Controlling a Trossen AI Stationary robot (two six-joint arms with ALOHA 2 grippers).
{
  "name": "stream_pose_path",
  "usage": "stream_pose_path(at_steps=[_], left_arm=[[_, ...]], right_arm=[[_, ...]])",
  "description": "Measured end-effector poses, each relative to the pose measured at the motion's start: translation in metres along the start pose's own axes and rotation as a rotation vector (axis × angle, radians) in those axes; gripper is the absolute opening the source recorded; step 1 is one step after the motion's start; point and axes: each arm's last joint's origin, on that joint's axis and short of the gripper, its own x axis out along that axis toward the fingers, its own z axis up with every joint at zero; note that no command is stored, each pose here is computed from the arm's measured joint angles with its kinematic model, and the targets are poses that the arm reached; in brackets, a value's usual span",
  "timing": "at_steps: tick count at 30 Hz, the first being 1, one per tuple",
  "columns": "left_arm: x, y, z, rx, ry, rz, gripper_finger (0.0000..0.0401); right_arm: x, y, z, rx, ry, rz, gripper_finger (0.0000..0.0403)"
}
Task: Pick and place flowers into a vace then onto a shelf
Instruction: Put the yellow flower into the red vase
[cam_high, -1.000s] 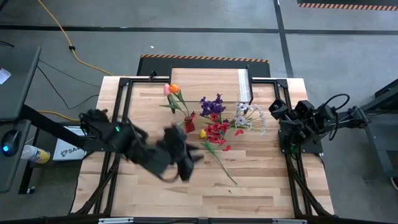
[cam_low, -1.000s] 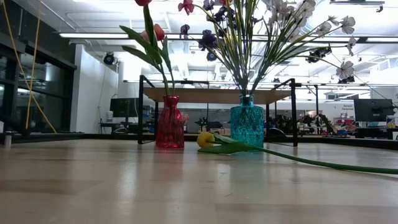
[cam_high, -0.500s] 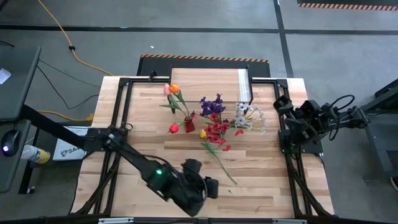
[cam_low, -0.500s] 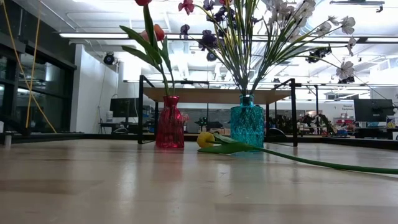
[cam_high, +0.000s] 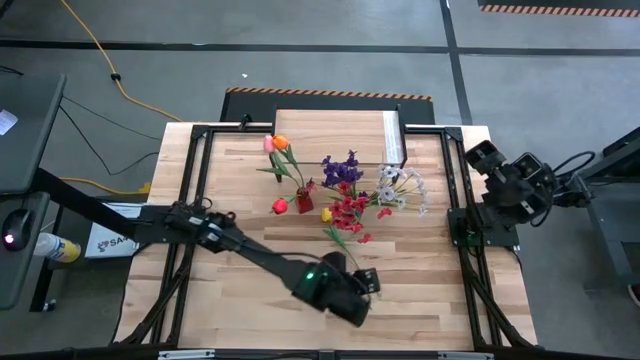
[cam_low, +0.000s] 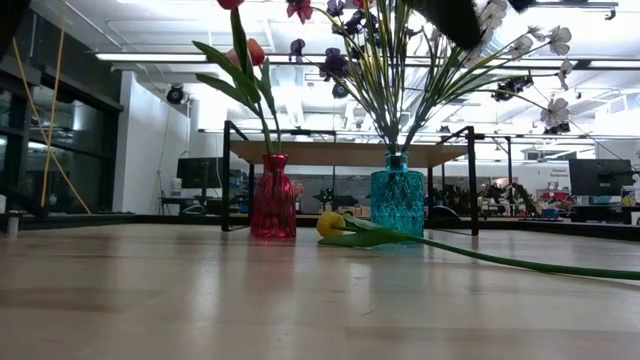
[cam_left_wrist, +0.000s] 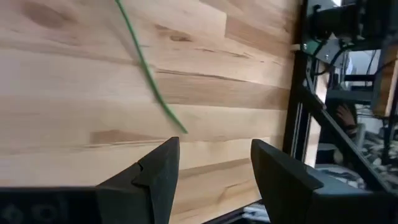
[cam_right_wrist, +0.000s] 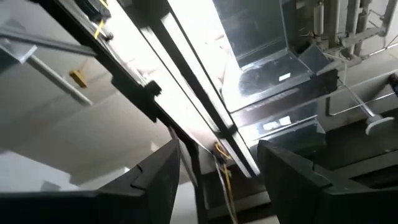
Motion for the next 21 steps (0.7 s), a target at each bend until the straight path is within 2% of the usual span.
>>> stream_pose_path(at_steps=[5,12,16,21], left_arm=[[0.031,0.003,0.008,-0.037,-0.002,0.064,0.0232],[0.051,0.017,0.018,-0.083,-0.034,0.214,0.0232],[0.061,0.021,0.022,-0.119,-0.033,0.267,0.0232],[0.079,0.024,0.027,-0.139,-0.053,0.277,0.0232]], right_arm=[[0.0,0.001,0.002,0.034,-0.01,0.017,0.0205],[0.0,0.002,0.002,0.036,-0.001,0.054,0.0204],[0.0,0.002,0.002,0.036,-0.001,0.054,0.0206],[0.0,0.002,0.001,0.035,0.003,0.053,0.0205]])
